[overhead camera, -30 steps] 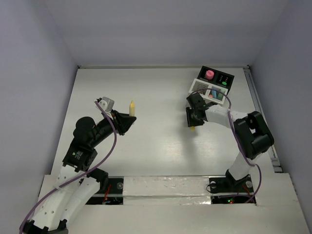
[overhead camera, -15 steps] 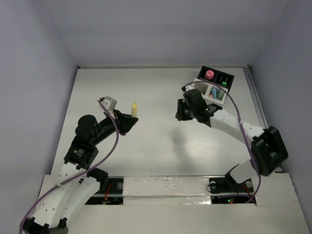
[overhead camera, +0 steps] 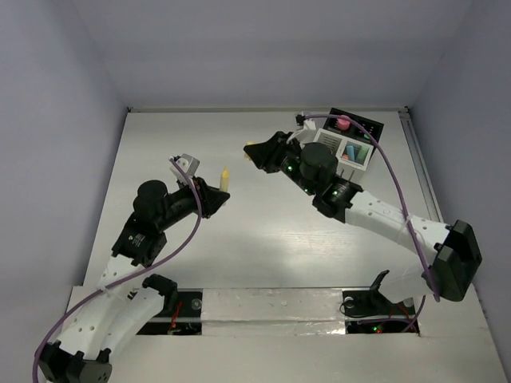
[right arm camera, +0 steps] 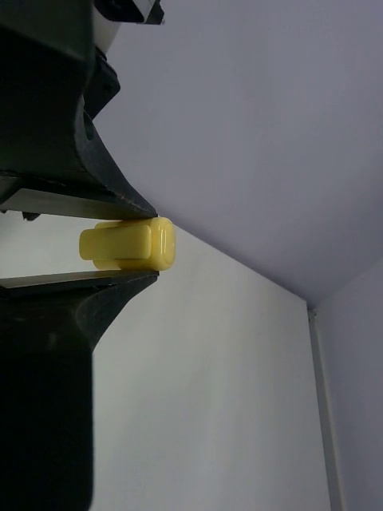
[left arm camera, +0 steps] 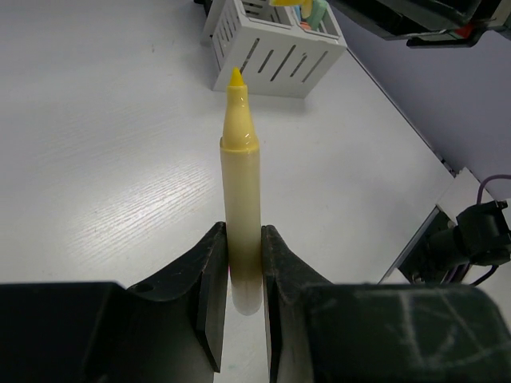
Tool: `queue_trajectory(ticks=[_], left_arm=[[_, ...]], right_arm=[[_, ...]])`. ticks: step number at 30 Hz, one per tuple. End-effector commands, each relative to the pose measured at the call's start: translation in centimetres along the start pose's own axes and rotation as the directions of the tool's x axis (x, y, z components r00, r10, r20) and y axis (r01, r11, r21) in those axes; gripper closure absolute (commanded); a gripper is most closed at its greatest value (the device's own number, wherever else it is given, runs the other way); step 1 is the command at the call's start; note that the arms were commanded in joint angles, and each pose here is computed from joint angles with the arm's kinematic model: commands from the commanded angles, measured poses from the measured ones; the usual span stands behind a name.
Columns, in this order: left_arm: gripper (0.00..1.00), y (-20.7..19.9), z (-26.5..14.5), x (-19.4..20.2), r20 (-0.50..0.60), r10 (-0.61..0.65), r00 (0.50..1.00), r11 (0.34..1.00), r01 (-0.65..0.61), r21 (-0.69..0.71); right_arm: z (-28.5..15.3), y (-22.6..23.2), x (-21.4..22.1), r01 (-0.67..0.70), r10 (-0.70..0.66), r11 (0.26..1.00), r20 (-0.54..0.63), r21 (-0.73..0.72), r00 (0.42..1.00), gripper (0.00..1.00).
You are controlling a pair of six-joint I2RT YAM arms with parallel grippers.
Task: Sort the stationery into containers
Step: Close the pen cap on the pen.
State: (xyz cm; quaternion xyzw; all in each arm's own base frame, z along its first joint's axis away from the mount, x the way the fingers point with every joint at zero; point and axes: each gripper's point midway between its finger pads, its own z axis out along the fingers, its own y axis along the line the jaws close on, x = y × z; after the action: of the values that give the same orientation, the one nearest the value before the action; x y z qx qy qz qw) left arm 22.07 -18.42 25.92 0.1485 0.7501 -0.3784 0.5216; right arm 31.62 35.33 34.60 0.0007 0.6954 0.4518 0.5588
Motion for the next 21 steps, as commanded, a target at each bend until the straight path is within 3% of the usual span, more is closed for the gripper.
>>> queue_trajectory(ticks=[1, 8, 21], left_arm=[[1.0, -0.6, 0.2, -1.3, 0.043, 0.023, 0.999, 0.999, -0.024, 0.033], [1.0, -0.4, 0.5, -1.0, 0.026, 0.016, 1.0, 0.999, -0.017, 0.027], [1.0, -0.2, 0.1, -1.6, 0.055, 0.03, 0.998, 1.0, -0.03, 0.002]], right_arm=[[1.0, 4.9, -3.8, -0.057, 0.073, 0.992, 0.139, -0.115, 0.988, 0.89], [2.5, 7.9, -2.1, -0.019, 0.04, 0.989, 0.141, -0.146, 0.989, 0.89], [3.0, 6.4, -0.1, 0.024, -0.016, 0.998, 0.123, -0.063, 0.992, 0.88]])
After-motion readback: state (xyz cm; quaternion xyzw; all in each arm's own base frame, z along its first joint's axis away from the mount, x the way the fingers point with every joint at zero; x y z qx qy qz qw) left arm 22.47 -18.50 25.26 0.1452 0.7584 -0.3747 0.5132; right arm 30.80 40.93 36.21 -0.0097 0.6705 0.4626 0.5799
